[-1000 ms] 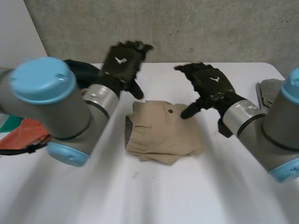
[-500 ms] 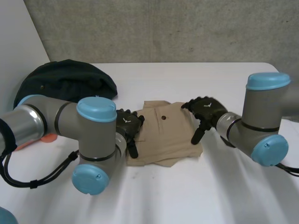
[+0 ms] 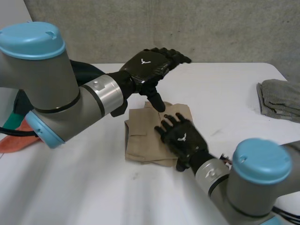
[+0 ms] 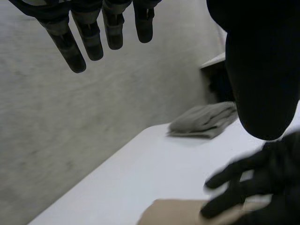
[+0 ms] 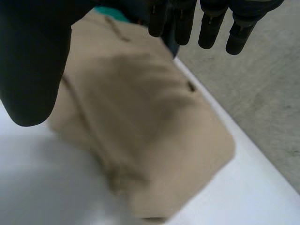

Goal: Fold the laundry.

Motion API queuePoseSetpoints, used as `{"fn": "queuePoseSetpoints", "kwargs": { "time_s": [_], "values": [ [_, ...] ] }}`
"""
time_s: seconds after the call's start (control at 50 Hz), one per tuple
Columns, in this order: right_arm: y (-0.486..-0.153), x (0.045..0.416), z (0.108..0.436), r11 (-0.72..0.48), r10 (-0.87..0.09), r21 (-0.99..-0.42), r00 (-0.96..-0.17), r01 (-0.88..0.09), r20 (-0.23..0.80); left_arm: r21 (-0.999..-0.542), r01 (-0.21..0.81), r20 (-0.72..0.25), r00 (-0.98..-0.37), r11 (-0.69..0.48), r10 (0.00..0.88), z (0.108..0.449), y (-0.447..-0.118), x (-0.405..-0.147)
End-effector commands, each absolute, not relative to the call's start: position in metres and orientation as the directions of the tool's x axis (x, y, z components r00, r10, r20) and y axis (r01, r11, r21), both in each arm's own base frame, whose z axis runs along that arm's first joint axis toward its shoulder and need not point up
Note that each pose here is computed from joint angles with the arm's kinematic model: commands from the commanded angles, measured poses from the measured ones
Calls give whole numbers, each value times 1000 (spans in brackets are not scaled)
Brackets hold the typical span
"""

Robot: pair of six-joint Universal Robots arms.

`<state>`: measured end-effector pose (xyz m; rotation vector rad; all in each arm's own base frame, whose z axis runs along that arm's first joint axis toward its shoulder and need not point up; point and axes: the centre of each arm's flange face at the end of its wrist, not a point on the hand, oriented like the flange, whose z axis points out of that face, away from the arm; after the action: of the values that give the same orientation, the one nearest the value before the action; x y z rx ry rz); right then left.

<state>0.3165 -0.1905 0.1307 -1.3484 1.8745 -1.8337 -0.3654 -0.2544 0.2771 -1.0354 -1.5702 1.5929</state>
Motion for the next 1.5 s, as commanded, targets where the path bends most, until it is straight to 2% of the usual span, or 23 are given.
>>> {"fn": "queuePoseSetpoints", "kwargs": {
  "time_s": [0.02, 0.12, 0.28, 0.42, 0.52, 0.68, 0.82, 0.88, 1.0, 1.08, 1.22, 1.34, 1.5],
  "values": [
    [-209, 329, 109, -223, -635, -872, -614, -437, 469, -997, 72, -62, -455, -33, 888, 271, -257, -366],
    [-226, 340, 103, -288, -589, -873, -646, -394, 485, -997, 79, -56, -471, -21, 880, 266, -259, -366],
    [-242, 351, 100, -319, -566, -867, -657, -382, 498, -997, 82, -52, -471, -16, 881, 263, -260, -366],
    [-254, 357, 104, -320, -548, -869, -675, -377, 495, -997, 81, -51, -471, -14, 881, 264, -260, -366],
    [-260, 359, 105, -274, -569, -874, -665, -401, 484, -997, 80, -52, -472, -17, 880, 265, -260, -366],
    [-275, 362, 122, -191, -594, -928, -715, -320, 368, -997, 74, -58, -475, -26, 878, 269, -260, -364],
    [-299, 352, 140, -212, -554, -936, -754, -282, 353, -997, 72, -60, -478, -29, 876, 271, -261, -363],
    [-316, 346, 161, -248, -510, -935, -786, -254, 349, -997, 69, -63, -481, -34, 874, 272, -262, -363],
    [-368, 310, 213, -380, -353, -903, -871, -201, 342, -994, 27, -103, -487, -102, 867, 293, -262, -362],
    [-405, 273, 259, -520, -240, -840, -917, -156, 319, -991, 1, -115, -490, -131, 864, 305, -261, -362],
    [-457, 202, 287, -590, -118, -793, -955, -154, 273, -989, -54, -95, -488, -138, 868, 321, -256, -361],
    [-511, 119, 262, -555, -13, -806, -967, -205, 255, -991, -52, -86, -479, -126, 874, 319, -253, -363],
    [-544, 47, 183, -454, -66, -852, -944, -261, 324, -993, -40, -76, -474, -107, 877, 311, -250, -365]
  ]
}}
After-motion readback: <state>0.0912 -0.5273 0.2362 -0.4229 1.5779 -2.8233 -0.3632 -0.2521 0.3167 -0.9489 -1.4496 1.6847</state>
